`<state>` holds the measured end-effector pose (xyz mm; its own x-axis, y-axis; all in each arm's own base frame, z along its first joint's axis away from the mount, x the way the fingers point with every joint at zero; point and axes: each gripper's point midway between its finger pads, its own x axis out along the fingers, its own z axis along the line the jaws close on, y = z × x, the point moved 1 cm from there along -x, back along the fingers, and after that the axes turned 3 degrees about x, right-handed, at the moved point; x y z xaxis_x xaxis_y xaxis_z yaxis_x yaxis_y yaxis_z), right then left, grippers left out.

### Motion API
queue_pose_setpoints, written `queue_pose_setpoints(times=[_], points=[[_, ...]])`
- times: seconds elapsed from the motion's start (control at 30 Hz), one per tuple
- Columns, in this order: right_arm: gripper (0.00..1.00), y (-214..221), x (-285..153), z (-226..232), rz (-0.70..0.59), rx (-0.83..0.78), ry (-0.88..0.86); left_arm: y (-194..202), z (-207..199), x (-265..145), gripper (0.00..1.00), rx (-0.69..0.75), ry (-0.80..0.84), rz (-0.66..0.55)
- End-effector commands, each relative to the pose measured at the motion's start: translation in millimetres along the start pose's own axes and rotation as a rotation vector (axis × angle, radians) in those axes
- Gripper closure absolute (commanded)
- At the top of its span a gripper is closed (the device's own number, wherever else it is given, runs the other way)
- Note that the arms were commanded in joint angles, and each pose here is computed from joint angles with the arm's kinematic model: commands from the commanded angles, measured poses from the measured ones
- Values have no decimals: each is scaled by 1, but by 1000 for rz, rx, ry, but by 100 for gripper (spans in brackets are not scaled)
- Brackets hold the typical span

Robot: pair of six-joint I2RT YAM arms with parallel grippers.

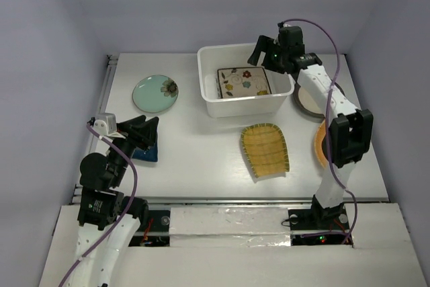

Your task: Place the plates into the plastic bin on the countertop

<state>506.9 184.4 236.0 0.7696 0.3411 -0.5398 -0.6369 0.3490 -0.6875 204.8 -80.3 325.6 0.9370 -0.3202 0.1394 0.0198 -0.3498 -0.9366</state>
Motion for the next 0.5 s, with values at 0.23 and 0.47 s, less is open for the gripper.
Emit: queue_pose_setpoints(times=[0.23, 0.47], points=[[27, -41, -66, 71, -201, -88, -142, -20, -10, -3, 55, 17, 37, -66], [100, 64, -129, 184, -198, -62, -481, -26, -4, -5, 74, 17, -3, -91]])
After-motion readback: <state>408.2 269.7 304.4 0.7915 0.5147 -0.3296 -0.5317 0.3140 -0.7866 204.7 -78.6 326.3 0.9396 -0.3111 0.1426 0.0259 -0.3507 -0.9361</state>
